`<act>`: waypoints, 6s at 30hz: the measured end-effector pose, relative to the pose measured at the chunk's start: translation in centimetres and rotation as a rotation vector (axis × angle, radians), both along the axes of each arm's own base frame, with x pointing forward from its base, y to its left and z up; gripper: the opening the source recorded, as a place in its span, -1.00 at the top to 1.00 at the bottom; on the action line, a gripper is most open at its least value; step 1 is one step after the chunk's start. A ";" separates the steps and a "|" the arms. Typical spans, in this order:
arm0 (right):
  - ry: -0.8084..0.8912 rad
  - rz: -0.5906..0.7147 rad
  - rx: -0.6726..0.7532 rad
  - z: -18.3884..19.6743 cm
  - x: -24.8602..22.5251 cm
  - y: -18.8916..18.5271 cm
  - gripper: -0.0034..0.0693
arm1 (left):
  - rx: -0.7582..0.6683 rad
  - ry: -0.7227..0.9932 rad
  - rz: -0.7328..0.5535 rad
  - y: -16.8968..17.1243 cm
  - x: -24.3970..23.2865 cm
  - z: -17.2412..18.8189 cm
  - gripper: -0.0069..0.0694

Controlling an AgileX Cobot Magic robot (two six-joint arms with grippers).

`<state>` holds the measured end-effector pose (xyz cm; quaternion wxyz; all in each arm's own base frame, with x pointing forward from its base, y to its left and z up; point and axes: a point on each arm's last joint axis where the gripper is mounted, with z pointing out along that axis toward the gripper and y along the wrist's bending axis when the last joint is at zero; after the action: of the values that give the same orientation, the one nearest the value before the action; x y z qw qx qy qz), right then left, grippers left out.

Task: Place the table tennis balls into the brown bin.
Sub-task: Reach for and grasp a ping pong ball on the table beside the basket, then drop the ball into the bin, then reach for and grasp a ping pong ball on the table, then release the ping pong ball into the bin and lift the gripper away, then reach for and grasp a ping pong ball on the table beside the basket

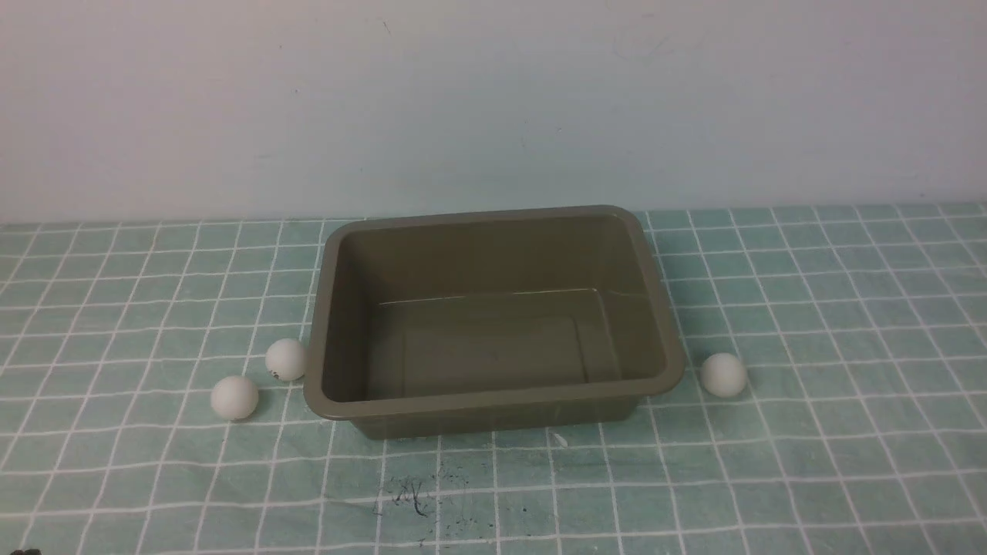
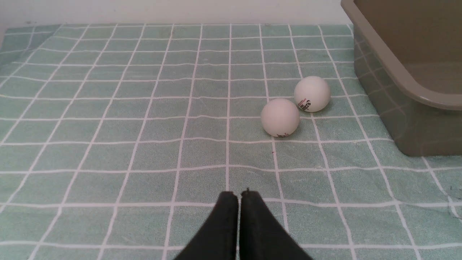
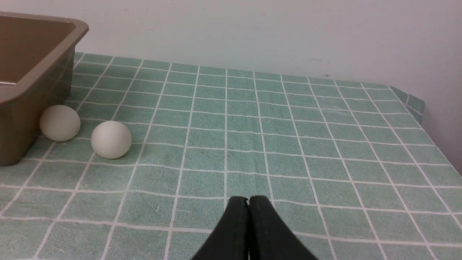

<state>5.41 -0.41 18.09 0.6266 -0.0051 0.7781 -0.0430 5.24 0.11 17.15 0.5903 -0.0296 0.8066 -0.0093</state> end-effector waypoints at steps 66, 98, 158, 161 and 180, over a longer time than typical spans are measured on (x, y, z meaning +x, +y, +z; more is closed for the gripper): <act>-0.373 0.036 0.970 7.1 -0.7 0.6 0.95 | -0.022 0.572 -0.110 -1.1 12.0 15.0 0.83; 0.478 0.125 0.253 19.6 9.4 1.6 0.95 | -0.034 1.091 -0.181 -2.2 32.9 0.0 -0.62; 0.910 0.374 0.195 11.2 33.0 11.6 -0.08 | -0.098 0.959 -0.196 -1.2 30.9 8.3 0.74; 0.880 0.465 0.157 10.6 33.2 15.2 -0.08 | -0.071 0.927 -0.220 -2.4 32.1 6.8 0.52; 0.930 0.444 -0.170 13.0 33.3 16.5 -0.63 | -0.060 1.009 -0.222 -3.7 35.0 -0.9 -0.01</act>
<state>38.69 16.05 31.14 0.2059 -0.2395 0.9482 0.0346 40.23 -3.64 16.20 0.1220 0.0383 0.9886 -0.0798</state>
